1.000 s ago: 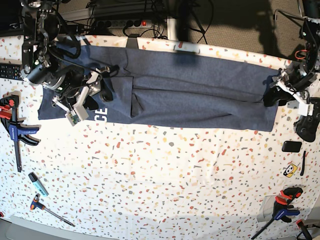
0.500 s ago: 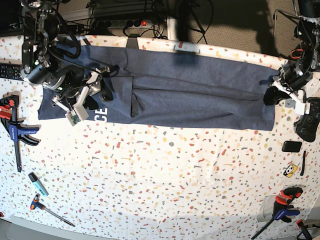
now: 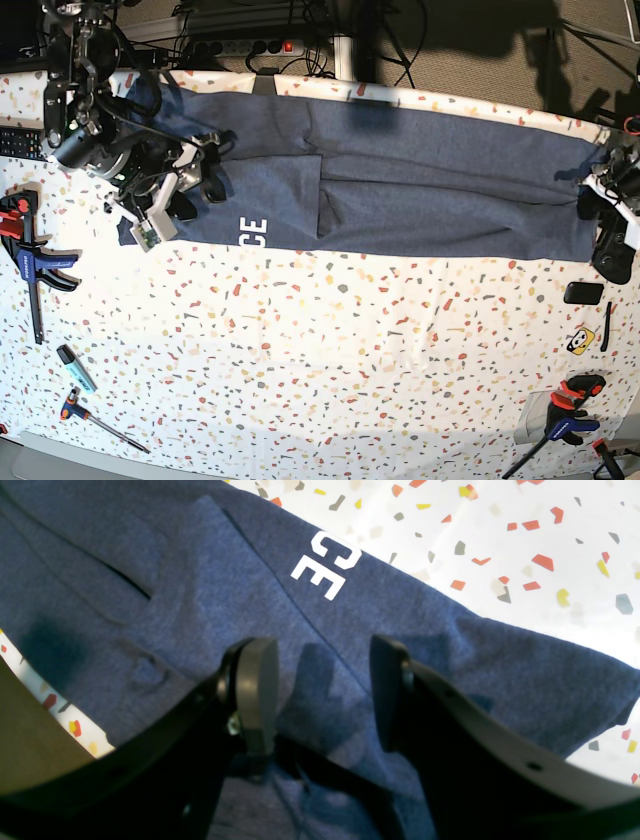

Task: Fold the T-shirt properly
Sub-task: 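Grasp the folded strip end with the right gripper and fold it inward, then move the left gripper to the strip's other end and grasp it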

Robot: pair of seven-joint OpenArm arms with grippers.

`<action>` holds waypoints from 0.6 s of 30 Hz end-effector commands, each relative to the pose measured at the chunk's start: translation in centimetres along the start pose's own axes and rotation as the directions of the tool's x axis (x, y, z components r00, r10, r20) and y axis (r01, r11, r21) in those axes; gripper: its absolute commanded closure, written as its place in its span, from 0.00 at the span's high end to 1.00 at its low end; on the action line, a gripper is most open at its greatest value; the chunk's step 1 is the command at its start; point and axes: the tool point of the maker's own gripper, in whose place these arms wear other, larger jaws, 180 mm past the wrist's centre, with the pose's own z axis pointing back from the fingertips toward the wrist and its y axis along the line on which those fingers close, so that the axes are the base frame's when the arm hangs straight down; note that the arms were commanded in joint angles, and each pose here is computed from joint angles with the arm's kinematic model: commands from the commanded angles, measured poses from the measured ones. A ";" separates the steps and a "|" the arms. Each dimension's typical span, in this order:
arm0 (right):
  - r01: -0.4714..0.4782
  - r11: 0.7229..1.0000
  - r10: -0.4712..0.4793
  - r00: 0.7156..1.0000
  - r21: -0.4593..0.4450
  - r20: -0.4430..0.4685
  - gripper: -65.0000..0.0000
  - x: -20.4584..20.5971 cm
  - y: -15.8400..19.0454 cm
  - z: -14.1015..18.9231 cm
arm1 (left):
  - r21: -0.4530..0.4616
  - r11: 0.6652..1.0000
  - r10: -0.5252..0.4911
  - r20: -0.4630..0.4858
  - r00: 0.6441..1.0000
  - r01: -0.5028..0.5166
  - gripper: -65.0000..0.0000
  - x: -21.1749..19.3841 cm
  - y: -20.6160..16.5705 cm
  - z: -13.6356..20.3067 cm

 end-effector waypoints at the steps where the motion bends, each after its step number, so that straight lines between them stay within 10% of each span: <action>1: -0.018 1.000 0.018 0.999 0.001 0.049 0.46 1.5 -0.2 0.4 | 0.021 0.999 -0.041 0.046 0.998 0.040 0.00 2.3 0.3 0.8; 8: -0.018 1.000 0.018 0.999 0.000 0.048 0.46 1.5 -0.2 0.4 | 0.040 0.987 -0.156 0.097 0.983 0.152 0.00 2.6 -5.7 3.3; 18: -0.018 1.000 0.018 0.999 0.000 0.050 0.46 1.5 -0.2 0.4 | -0.250 0.964 -0.005 0.322 0.947 0.090 0.00 4.4 -20.8 7.2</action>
